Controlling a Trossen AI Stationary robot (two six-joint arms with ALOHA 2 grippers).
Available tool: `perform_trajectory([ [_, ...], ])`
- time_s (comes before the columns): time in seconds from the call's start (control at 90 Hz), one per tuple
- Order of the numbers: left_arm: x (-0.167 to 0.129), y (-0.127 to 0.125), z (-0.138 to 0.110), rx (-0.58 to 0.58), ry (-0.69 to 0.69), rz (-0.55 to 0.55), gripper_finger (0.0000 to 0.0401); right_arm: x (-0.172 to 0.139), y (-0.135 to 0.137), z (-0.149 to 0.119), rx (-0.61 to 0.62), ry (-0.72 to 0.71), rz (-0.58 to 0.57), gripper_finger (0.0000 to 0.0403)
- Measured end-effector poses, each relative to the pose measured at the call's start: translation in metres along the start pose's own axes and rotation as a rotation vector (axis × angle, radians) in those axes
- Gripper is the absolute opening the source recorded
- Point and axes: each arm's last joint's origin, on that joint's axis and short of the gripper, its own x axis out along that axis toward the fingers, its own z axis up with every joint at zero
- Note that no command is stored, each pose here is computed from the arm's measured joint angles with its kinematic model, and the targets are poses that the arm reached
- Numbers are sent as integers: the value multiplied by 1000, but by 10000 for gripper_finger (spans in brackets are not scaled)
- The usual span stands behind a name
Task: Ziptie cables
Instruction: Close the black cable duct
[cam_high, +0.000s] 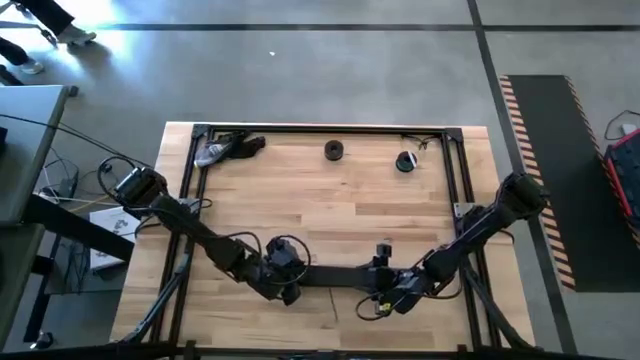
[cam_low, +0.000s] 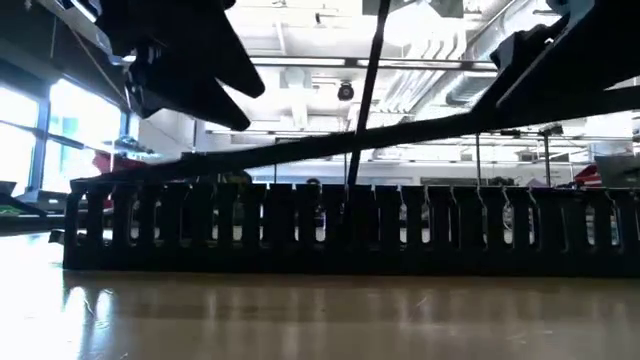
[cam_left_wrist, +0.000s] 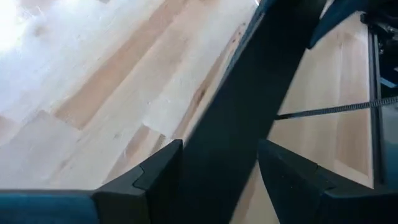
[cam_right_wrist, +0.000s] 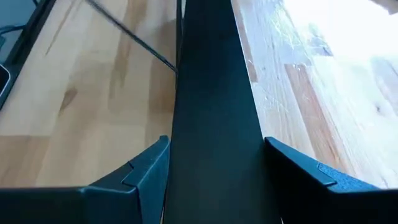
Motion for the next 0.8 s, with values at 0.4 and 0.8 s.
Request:
perform_trajectory([
  [0.4, -7, -4, -1, -57, 50, -64, 192, 5, -6, 4, 128, 13, 28, 209],
  [0.8, -12, -8, -10, -58, 98, -83, 192, 8, -8, 4, 102, 65, 91, 209],
])
